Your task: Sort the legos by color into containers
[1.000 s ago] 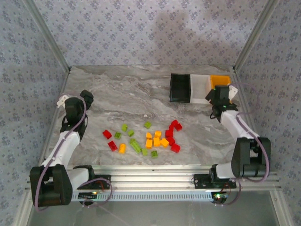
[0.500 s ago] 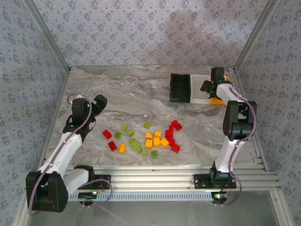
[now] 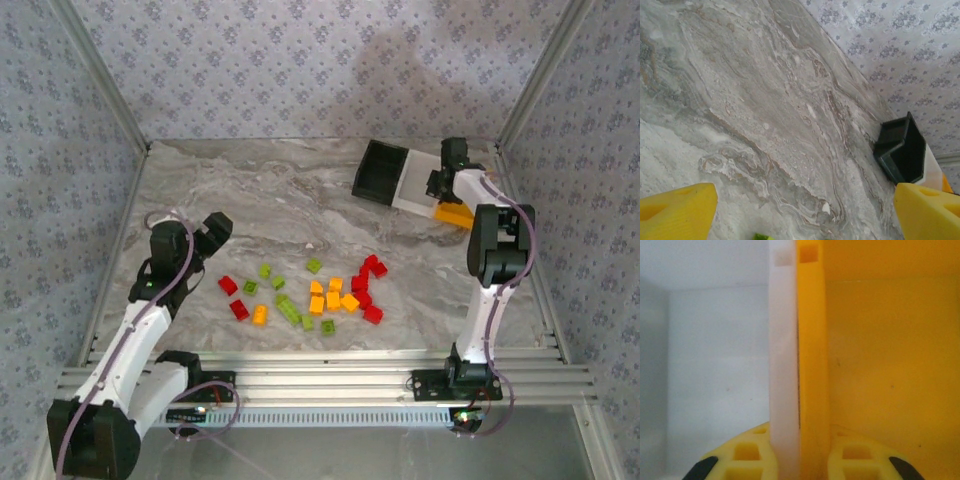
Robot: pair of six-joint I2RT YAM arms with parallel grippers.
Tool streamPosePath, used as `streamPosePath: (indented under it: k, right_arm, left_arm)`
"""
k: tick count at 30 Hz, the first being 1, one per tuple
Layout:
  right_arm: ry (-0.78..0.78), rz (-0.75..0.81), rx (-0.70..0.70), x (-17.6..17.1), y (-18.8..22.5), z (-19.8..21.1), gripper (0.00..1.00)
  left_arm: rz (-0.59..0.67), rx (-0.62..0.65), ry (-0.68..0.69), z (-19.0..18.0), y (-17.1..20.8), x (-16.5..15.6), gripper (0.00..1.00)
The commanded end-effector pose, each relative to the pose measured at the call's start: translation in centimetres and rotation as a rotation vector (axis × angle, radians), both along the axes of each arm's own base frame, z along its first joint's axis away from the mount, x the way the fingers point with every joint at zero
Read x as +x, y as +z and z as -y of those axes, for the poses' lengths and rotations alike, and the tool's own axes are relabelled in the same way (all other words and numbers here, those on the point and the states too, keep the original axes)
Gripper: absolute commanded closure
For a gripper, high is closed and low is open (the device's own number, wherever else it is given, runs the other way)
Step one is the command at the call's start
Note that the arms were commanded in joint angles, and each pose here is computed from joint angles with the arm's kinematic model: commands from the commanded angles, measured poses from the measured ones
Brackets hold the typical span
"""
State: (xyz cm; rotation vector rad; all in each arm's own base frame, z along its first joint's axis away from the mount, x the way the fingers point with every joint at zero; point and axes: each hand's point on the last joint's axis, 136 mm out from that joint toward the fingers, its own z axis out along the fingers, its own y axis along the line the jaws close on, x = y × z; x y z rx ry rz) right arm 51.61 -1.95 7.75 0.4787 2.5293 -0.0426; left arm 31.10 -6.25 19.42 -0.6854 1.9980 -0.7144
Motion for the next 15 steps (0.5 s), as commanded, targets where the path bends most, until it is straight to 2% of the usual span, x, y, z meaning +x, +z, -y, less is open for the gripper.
streamPosePath:
  k: [1, 10, 15]
  right_arm:
    - [0.081, 0.017, 0.031, -0.9, 1.1, -6.1, 1.00]
    - [0.185, 0.050, -0.017, -5.1, 0.7, -20.4, 1.00]
    - [0.216, 0.031, -0.035, -7.5, -0.2, -24.3, 1.00]
  left_arm:
    - [-0.010, -0.014, -0.020, 0.4, 0.0, -1.2, 0.09]
    - [-0.004, -0.030, -0.005, 0.0, 0.0, -3.9, 0.08]
    - [-0.011, -0.024, 0.002, -0.3, -0.3, -5.2, 0.08]
